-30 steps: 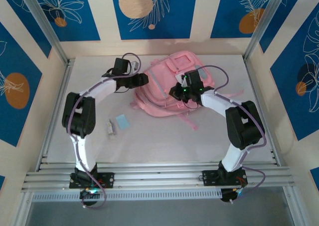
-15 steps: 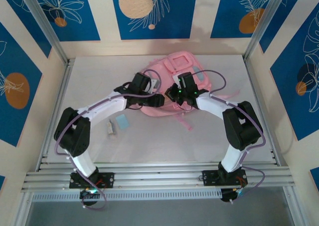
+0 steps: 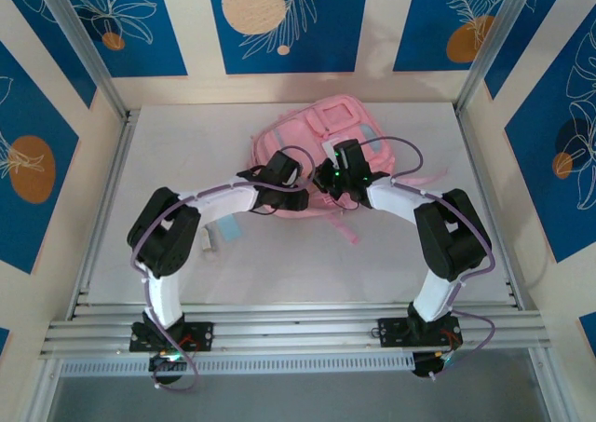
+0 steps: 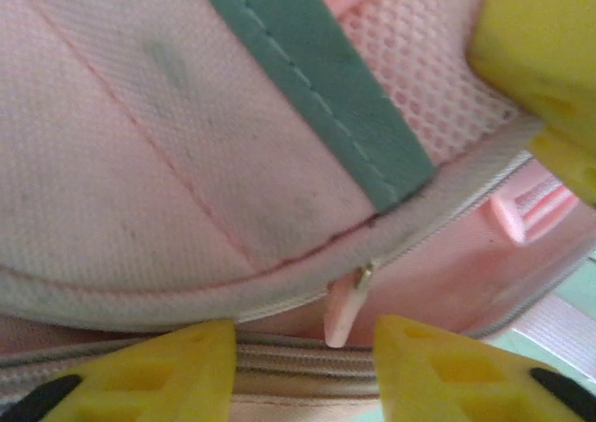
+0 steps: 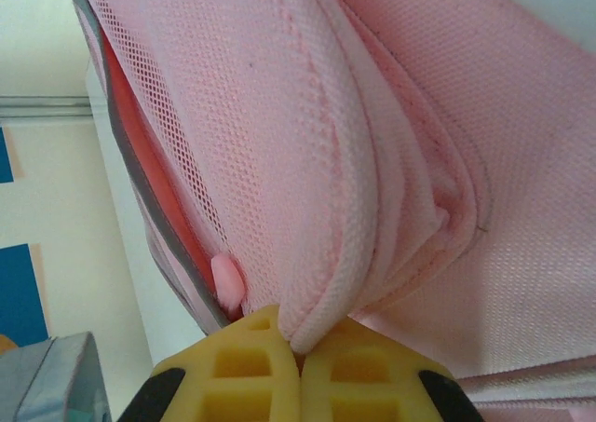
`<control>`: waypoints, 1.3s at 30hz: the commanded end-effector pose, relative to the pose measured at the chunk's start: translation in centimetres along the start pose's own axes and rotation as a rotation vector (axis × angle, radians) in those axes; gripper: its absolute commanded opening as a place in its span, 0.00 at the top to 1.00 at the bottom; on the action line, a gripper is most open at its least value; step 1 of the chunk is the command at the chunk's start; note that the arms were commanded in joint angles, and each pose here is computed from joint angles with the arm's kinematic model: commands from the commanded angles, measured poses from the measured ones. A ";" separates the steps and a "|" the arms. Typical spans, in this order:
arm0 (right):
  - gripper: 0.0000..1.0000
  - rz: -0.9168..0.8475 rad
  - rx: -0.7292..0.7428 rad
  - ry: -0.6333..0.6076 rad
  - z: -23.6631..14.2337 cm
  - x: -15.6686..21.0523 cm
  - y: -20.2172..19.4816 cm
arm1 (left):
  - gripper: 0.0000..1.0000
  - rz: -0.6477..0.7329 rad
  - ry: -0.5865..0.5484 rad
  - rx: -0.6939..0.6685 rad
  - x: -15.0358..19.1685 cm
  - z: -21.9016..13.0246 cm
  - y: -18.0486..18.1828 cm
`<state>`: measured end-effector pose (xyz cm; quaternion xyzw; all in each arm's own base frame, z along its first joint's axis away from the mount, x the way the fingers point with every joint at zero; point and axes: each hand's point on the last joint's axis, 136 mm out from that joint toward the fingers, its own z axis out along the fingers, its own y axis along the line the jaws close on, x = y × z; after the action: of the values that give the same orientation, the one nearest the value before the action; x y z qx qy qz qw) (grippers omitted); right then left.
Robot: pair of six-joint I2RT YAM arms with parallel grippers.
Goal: Pack books, pencil case, and school supplies into a backpack
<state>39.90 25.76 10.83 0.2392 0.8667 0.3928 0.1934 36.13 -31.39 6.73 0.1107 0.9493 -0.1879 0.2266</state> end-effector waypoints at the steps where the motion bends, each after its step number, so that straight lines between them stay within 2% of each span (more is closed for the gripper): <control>1: 1.00 -0.028 -0.105 0.088 -0.7 1.9 2.6 | 0.66 -0.001 -0.088 0.005 -2.6 0.6 -0.9; 3: 1.00 -0.025 -0.096 0.088 -0.7 1.9 2.2 | 0.74 0.005 -0.088 0.012 -3.0 0.9 -1.1; 7: 1.00 -0.025 -0.088 0.092 -0.6 1.9 1.8 | 0.84 0.007 -0.080 0.031 -3.2 1.0 -1.6; 12: 1.00 -0.048 -0.051 0.107 -0.6 1.6 0.5 | 1.00 0.022 -0.051 0.114 -3.4 0.2 -2.8; 15: 1.00 -0.069 -0.024 0.130 -0.8 1.2 -0.4 | 1.00 0.020 -0.027 0.172 -3.4 -0.6 -2.8; 20: 1.00 -0.108 0.042 0.111 -1.3 0.0 -2.1 | 1.00 0.067 0.026 0.175 -2.8 -2.6 -0.4; 31: 1.00 -0.220 0.102 0.109 -3.0 -1.8 -3.6 | 1.00 0.043 0.035 0.009 -3.5 -4.9 8.3; 39: 1.00 -0.062 -0.019 0.162 -2.3 -1.6 -1.5 | 1.00 0.124 -0.040 0.105 -4.1 -5.4 2.9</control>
<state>39.28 21.20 9.38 0.1726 0.9022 0.3631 0.1559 39.41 -24.94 9.98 0.1487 0.9411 -0.2040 0.2249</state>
